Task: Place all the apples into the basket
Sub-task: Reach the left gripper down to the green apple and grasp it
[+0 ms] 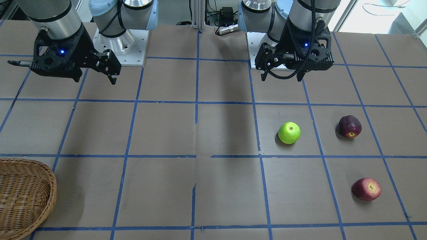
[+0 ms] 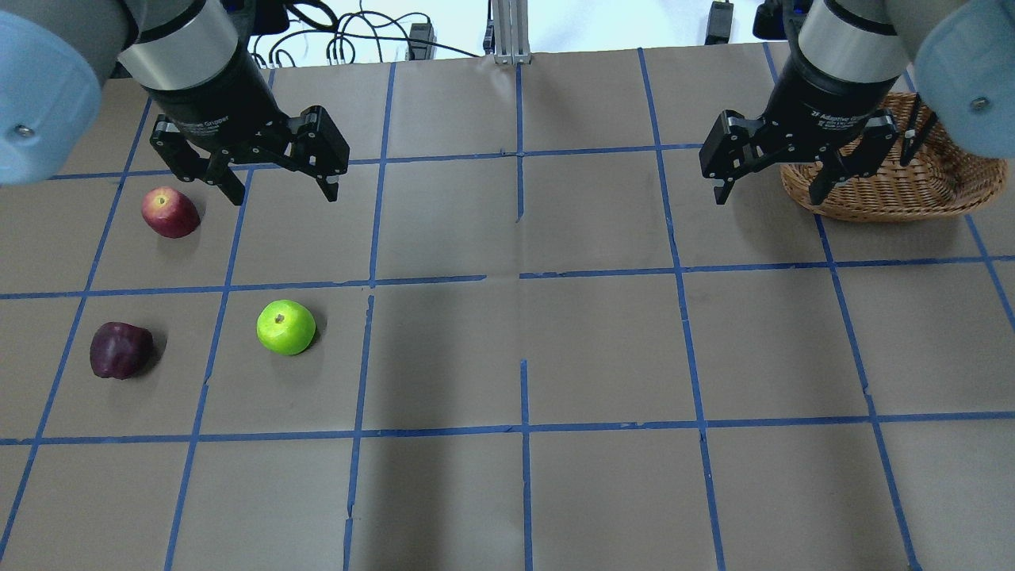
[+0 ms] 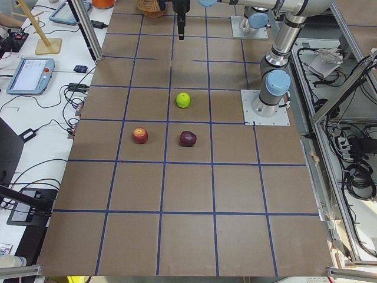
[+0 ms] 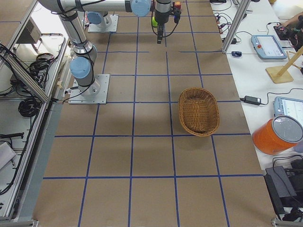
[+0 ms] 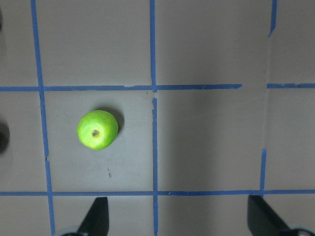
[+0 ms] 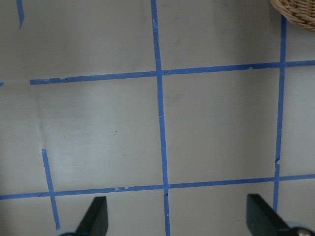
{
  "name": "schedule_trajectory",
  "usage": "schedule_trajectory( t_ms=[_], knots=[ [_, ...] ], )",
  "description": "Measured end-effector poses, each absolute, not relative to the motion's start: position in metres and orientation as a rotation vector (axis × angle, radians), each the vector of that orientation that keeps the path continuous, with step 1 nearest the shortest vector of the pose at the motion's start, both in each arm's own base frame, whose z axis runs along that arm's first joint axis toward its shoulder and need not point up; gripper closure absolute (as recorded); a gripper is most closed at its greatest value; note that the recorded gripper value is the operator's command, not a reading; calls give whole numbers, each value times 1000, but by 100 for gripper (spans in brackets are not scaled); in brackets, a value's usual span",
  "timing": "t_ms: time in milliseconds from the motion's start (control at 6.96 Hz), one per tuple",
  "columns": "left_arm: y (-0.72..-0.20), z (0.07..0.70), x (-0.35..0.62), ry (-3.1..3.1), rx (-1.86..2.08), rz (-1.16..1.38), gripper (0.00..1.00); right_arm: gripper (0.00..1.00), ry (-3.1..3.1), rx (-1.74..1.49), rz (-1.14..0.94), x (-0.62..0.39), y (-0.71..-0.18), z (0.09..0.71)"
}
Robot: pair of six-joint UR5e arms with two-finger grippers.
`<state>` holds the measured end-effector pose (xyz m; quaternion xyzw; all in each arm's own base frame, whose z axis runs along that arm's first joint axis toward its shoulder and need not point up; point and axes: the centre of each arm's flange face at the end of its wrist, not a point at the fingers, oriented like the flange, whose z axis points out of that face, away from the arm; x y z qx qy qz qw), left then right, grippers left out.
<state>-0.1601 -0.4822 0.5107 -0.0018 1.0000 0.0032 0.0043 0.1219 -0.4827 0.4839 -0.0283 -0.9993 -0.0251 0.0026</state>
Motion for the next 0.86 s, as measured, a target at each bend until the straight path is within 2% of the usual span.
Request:
schedule_trajectory(
  t_ms=[575, 862],
  knots=[
    [-476, 506, -157, 3130, 47, 25, 0, 0, -3137, -89, -61, 122, -485, 485],
    [-481, 451, -137, 3127, 63, 101, 0, 0, -3141, -90, -25, 122, -487, 487]
  ],
)
